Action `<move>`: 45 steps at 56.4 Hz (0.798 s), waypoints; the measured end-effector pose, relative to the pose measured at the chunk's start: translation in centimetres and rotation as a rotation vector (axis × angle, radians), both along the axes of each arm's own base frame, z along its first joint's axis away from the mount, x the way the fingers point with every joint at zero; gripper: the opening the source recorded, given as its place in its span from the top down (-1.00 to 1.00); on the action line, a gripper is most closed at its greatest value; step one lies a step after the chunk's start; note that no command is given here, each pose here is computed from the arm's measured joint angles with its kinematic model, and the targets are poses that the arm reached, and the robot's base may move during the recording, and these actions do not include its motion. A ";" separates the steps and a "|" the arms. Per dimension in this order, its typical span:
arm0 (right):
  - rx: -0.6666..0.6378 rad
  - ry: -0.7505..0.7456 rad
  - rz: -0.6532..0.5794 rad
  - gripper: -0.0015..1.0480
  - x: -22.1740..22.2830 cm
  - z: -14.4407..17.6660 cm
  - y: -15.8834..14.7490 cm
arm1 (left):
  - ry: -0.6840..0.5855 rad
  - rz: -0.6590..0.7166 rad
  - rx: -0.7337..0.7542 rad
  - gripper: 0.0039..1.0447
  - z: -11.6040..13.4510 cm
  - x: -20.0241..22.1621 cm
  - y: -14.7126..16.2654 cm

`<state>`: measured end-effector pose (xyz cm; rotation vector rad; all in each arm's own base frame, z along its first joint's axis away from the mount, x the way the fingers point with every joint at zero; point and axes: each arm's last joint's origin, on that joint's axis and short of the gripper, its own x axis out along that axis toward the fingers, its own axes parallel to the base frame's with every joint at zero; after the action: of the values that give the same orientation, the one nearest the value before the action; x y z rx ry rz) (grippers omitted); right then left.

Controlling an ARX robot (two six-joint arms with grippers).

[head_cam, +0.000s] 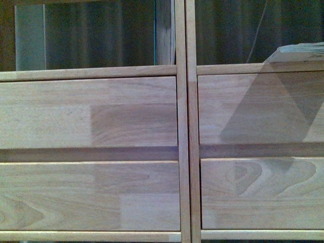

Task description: Organize books on shelf

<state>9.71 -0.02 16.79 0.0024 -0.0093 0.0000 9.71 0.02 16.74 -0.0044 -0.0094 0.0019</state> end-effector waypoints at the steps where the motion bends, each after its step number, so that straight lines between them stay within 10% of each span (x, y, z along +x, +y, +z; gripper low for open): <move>1: 0.000 0.000 0.000 -0.86 0.0 0.0 0.0 | 0.000 0.000 0.000 -0.86 0.0 0.0 0.0; 32: 0.009 0.011 0.017 -0.86 0.0 0.0 0.0 | 0.000 0.000 0.000 -0.86 0.0 0.0 0.0; 45: 0.437 0.174 0.180 -0.86 2.8 3.2 -1.2 | 0.000 0.000 0.000 -0.86 0.0 0.0 0.0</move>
<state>12.48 -1.18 19.96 0.4398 0.1647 0.1779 9.71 0.02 16.74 -0.0040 -0.0093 0.0019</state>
